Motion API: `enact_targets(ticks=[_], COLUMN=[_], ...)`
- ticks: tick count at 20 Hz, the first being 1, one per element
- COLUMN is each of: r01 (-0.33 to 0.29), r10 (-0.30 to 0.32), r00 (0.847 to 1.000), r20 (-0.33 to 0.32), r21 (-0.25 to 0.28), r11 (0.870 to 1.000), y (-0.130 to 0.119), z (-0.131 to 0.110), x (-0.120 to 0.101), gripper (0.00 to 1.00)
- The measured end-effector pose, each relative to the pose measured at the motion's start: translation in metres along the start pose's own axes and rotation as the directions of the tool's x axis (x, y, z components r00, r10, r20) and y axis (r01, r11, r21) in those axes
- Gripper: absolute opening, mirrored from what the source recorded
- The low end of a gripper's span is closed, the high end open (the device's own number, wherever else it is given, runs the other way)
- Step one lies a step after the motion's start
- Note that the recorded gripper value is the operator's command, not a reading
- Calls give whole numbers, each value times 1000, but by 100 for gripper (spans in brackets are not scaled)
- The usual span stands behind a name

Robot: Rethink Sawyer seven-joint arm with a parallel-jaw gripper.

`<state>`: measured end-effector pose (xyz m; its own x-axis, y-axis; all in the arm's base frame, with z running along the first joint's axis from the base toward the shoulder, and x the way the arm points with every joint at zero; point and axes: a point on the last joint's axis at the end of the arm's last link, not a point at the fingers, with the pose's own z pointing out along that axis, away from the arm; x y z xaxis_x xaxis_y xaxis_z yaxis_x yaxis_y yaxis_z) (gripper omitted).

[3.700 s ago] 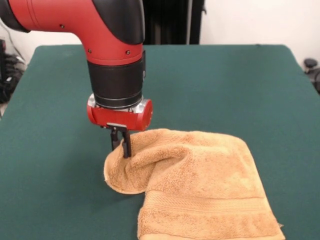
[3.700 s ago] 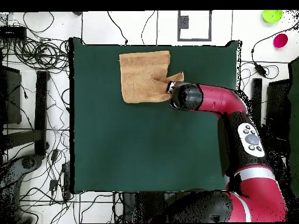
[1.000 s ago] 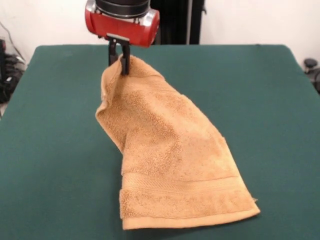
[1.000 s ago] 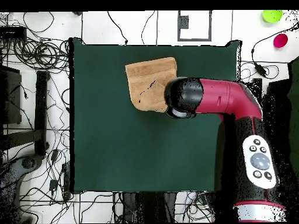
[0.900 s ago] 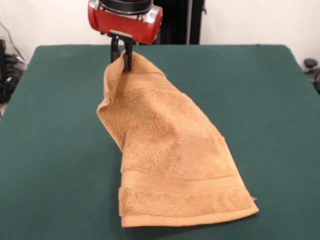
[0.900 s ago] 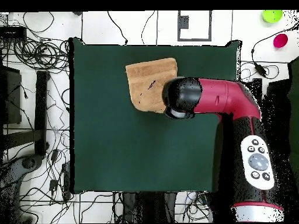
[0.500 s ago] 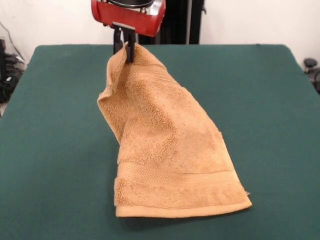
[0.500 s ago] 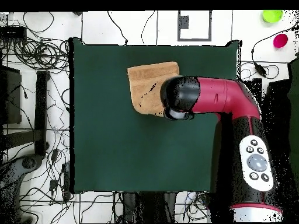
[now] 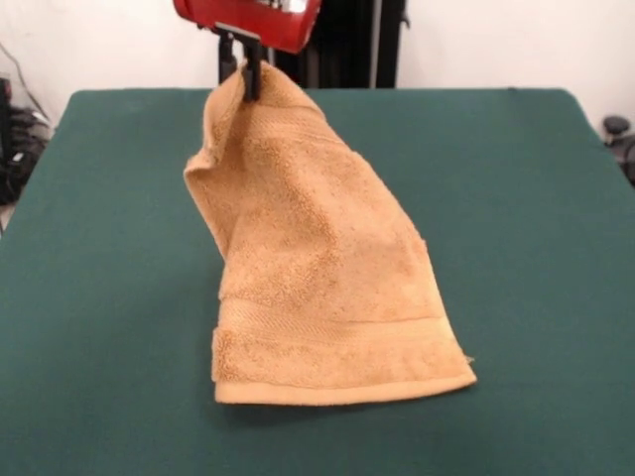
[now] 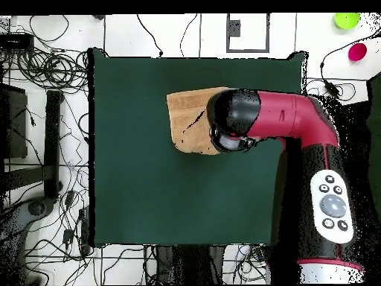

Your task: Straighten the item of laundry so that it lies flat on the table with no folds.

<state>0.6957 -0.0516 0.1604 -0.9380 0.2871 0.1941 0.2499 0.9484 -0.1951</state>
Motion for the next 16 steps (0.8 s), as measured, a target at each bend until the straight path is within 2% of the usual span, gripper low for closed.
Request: enact_targets(ticks=[5,16], r01=[-21,-48], r10=[22,49], r00=[999,998], r20=[-34,-44], r21=[15,25], r11=[1000,999], y=[-8,-18], z=[-23,-52], x=[-9,-22], gripper=[0,0])
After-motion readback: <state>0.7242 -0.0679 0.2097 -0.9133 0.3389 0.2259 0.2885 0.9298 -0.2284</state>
